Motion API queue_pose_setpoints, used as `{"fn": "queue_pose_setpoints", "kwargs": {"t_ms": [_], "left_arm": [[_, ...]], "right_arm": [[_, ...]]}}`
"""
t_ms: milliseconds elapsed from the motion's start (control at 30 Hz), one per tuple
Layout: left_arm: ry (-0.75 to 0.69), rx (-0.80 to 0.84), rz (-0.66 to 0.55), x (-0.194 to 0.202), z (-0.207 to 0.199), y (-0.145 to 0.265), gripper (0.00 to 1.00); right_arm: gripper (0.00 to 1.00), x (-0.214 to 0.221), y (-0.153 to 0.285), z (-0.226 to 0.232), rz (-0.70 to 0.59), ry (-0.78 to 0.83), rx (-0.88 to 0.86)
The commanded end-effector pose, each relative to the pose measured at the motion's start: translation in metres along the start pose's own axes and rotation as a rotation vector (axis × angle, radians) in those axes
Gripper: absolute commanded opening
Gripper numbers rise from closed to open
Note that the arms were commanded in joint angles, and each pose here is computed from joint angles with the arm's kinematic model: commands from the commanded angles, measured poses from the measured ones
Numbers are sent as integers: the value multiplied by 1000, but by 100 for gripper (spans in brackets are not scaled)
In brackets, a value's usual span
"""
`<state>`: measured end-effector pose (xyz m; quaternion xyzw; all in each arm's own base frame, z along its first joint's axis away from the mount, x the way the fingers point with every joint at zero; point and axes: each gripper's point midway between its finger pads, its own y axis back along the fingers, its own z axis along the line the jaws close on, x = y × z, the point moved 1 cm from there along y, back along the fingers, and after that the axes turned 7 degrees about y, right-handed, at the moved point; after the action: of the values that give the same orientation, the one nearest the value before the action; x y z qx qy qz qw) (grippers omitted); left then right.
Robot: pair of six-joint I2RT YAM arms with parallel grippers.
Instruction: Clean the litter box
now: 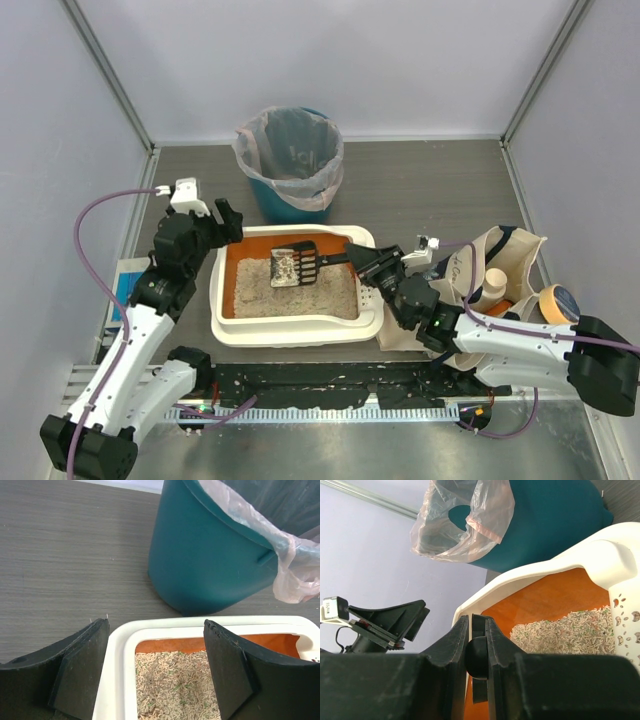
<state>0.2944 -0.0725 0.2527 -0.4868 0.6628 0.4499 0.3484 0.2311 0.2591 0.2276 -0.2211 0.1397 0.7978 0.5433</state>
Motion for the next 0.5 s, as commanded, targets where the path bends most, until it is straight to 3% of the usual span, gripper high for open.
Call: {"fn": "queue_pose_setpoints", "kwargs": {"t_ms": [0, 133, 300, 400, 467], "left_arm": [[7, 81, -104, -30, -17, 4, 80], [28, 84, -77, -22, -17, 10, 80], [30, 69, -92, -26, -13, 15, 81], [29, 76, -82, -25, -15, 16, 81], [31, 77, -76, -25, -15, 17, 81]], "right_arm": [[1, -12, 0, 0, -54, -4, 8], [1, -27, 7, -9, -108, -98, 4], [1, -18, 5, 5, -18, 44, 6], [1, -32, 12, 7, -79, -45, -33], [1, -41, 14, 13, -103, -11, -50]]}}
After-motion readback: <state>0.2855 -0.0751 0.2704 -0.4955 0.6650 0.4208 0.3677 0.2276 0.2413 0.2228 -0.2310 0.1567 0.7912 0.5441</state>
